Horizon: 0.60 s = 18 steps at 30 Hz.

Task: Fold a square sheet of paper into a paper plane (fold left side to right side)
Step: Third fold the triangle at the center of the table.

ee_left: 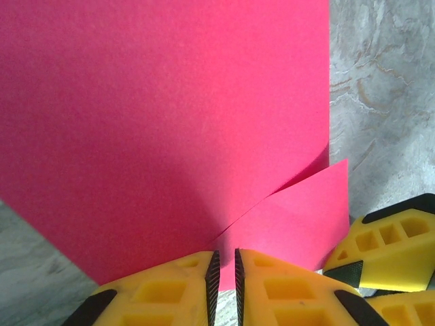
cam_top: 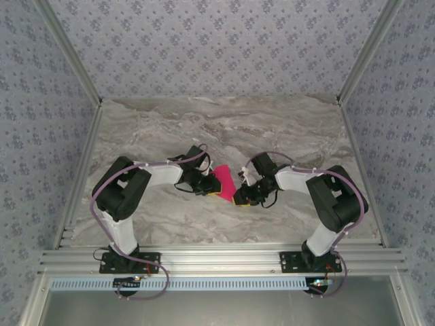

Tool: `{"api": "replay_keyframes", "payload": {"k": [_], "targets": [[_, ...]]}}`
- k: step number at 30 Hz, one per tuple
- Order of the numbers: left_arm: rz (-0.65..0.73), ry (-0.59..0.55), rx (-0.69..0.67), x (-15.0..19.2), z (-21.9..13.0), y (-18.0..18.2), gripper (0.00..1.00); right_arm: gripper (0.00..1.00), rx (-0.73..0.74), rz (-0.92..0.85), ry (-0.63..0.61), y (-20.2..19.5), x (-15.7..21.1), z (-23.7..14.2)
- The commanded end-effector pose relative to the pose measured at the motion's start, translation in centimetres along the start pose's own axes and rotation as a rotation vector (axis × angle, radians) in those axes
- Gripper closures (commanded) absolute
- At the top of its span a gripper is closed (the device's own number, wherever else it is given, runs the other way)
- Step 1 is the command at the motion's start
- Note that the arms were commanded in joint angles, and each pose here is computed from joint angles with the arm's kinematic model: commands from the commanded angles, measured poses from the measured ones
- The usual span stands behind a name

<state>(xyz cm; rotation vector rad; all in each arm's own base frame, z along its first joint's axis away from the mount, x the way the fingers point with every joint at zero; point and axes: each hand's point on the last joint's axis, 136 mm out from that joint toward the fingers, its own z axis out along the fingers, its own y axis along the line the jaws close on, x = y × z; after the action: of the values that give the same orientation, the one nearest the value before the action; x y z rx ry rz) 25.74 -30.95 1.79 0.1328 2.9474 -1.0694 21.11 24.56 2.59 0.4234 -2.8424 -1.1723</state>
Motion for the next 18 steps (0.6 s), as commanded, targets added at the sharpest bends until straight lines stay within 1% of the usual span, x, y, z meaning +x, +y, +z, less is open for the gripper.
{"api": "replay_keyframes", "payload": {"k": [1, 12, 18], "targets": [[-0.041, 0.055, -0.14, 1.9, 0.6, 3.4, 0.82, 0.74, 0.049, 0.037, 0.035, -0.9, 0.7, 0.3], [-0.04, 0.057, -0.147, 1.8, 0.7, 3.5, 0.82, 0.74, 0.061, 0.049, 0.01, -1.3, 0.2, -0.4], [-0.04, 0.057, -0.147, 1.8, 0.7, 3.5, 0.82, 0.81, 0.022, 0.014, -0.025, 0.3, -0.5, -1.4]]}}
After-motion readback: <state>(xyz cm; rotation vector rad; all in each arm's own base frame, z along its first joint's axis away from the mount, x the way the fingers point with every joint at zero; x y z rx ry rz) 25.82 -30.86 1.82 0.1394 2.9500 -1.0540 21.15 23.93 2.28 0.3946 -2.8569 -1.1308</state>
